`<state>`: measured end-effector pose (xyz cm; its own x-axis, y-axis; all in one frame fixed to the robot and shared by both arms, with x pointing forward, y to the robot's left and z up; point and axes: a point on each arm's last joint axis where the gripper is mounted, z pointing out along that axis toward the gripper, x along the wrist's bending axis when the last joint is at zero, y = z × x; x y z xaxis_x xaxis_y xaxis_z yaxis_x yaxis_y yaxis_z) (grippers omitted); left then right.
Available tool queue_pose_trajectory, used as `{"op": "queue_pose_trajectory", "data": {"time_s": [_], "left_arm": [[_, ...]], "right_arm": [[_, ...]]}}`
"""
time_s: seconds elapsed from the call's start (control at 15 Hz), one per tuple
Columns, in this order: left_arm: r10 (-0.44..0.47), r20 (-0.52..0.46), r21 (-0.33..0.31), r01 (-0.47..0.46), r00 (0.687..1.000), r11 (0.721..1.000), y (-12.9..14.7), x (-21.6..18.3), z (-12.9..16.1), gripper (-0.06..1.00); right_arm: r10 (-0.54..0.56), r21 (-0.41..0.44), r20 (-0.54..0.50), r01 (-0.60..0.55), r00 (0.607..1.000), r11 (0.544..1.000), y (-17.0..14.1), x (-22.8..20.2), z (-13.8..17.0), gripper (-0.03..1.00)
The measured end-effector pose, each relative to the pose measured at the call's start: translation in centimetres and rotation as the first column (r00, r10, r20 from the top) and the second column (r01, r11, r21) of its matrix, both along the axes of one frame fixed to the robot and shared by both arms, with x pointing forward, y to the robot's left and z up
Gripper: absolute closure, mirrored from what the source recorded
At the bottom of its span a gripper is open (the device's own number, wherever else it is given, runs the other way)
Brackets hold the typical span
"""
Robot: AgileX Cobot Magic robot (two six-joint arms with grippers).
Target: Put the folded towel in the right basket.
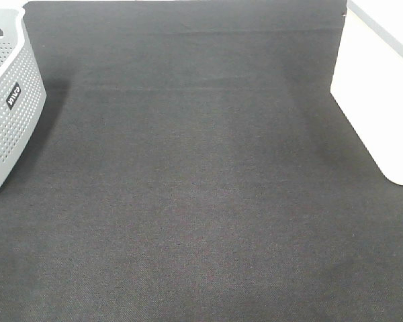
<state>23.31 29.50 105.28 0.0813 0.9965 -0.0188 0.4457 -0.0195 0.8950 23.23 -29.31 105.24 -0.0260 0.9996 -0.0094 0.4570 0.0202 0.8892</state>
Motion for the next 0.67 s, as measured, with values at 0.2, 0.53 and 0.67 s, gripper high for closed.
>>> {"op": "queue_pose_trajectory", "data": {"time_s": [0.2, 0.53, 0.67], "left_arm": [[0.0, 0.0, 0.0, 0.0, 1.0, 1.0, 0.0, 0.0, 0.0, 0.07], [0.0, 0.0, 0.0, 0.0, 1.0, 1.0, 0.0, 0.0, 0.0, 0.07], [0.0, 0.0, 0.0, 0.0, 1.0, 1.0, 0.0, 0.0, 0.0, 0.07]], "right_arm": [[0.0, 0.0, 0.0, 0.0, 1.0, 1.0, 0.0, 0.0, 0.0, 0.17], [0.0, 0.0, 0.002, 0.0, 1.0, 1.0, 0.0, 0.01, 0.02, 0.17], [0.0, 0.0, 0.003, 0.0, 1.0, 1.0, 0.0, 0.01, 0.02, 0.17]]}}
